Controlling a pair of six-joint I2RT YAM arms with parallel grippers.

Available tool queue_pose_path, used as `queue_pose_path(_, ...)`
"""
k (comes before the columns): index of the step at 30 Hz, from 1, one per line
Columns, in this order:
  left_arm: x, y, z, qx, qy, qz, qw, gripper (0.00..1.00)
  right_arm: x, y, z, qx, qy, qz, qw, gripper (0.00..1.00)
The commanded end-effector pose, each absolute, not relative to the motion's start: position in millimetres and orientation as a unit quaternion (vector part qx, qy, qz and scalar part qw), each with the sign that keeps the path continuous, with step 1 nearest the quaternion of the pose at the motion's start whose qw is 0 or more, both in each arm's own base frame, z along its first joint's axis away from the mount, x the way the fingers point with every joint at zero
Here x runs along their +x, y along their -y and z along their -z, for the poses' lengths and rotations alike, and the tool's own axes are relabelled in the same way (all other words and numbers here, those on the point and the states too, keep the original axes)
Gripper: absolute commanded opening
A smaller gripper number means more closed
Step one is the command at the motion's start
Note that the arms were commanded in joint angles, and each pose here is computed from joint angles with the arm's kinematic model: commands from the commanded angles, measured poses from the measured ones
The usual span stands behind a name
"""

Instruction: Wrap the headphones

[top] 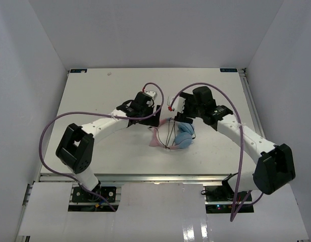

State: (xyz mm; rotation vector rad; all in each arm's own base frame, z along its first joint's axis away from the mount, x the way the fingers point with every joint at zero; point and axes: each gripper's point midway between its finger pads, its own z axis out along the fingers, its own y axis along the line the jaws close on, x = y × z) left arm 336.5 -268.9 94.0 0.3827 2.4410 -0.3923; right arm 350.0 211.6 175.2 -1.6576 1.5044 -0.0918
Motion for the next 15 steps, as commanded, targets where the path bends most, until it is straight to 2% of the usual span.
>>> queue_pose_path(1,334.1,253.9,-133.4,0.165,-0.911,0.146,0.349,0.96,321.7,-218.5,-220.5,-0.57,-0.648,-0.132,0.487,0.89)
queue_pose_path(2,332.0,250.6,-136.6,0.169,-0.91,0.145,0.351,0.96,318.1,-213.8,-225.1,-0.553,-0.655,-0.152,0.492,0.93)
queue_pose_path(4,325.5,242.8,-137.6,0.174,-0.909,0.142,0.352,0.97,312.2,-204.0,-229.5,-0.504,-0.681,-0.202,0.492,0.9)
queue_pose_path(8,294.8,232.8,-181.3,0.187,-0.875,0.199,0.401,0.98,318.9,-167.2,-229.0,-0.351,-0.768,-0.221,0.489,0.9)
queue_pose_path(9,282.6,230.0,-177.6,0.191,-0.87,0.214,0.4,0.98,317.9,-160.2,-224.4,-0.327,-0.78,-0.228,0.483,0.9)
queue_pose_path(14,232.4,227.2,-230.0,0.178,-0.793,0.338,0.475,0.98,328.2,-116.0,-230.6,-0.205,-0.803,-0.183,0.528,0.9)
queue_pose_path(15,225.9,225.8,-223.6,0.164,-0.793,0.352,0.47,0.98,326.5,-110.8,-230.0,-0.187,-0.804,-0.179,0.535,0.9)
